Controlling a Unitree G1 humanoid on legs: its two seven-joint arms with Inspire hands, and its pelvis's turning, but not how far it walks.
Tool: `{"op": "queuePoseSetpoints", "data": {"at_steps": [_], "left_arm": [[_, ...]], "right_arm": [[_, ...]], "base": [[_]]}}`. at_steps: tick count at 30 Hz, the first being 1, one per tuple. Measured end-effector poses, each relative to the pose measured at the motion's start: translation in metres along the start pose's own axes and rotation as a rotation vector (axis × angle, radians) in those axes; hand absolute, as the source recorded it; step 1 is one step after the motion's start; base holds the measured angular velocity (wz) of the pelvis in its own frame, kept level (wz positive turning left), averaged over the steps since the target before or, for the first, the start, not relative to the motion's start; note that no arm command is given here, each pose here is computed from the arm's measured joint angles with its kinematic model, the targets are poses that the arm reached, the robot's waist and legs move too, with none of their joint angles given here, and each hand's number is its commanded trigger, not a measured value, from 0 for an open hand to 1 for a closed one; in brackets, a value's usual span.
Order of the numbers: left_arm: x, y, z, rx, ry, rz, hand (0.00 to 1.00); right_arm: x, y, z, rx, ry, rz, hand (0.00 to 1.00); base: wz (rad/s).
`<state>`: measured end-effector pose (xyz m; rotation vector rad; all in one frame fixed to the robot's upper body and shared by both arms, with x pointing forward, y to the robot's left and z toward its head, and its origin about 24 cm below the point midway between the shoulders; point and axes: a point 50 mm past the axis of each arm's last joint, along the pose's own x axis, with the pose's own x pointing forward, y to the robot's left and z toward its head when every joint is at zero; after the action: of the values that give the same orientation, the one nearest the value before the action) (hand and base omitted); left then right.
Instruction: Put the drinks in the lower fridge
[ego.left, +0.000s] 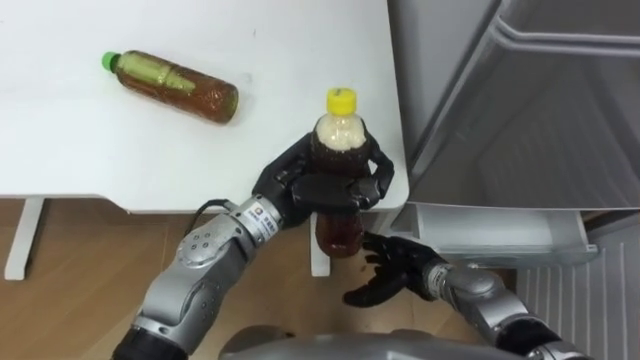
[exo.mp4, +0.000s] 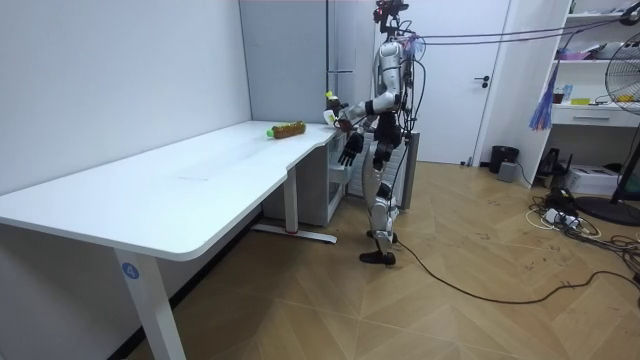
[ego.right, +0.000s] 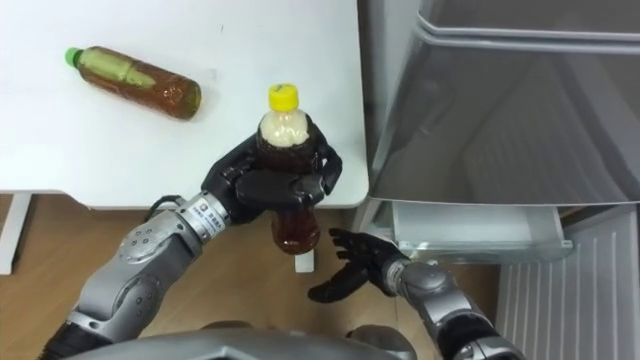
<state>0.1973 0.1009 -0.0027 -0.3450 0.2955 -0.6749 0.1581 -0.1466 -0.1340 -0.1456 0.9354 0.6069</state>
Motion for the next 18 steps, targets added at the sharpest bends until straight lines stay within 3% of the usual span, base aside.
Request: {"op": "queuePoseSetpoints", "data": {"at_steps": [5,14,18], "left_arm": [[-0.002,0.004,-0.014,-0.022,0.052,0.016,1.0],[-0.001,0.002,-0.017,-0.022,0.052,-0.006,1.0],[0.0,0.002,-0.019,0.026,0.051,-0.025,1.0]], "right_arm": [[0.0,0.011,0.021,-0.001,-0.102,0.117,0.0],[-0.002,0.019,0.028,-0.032,-0.13,0.254,0.0],[-0.004,0.025,0.035,0.029,-0.189,0.32,0.0]], "base": [[-0.01],[0.0],[0.0]]}}
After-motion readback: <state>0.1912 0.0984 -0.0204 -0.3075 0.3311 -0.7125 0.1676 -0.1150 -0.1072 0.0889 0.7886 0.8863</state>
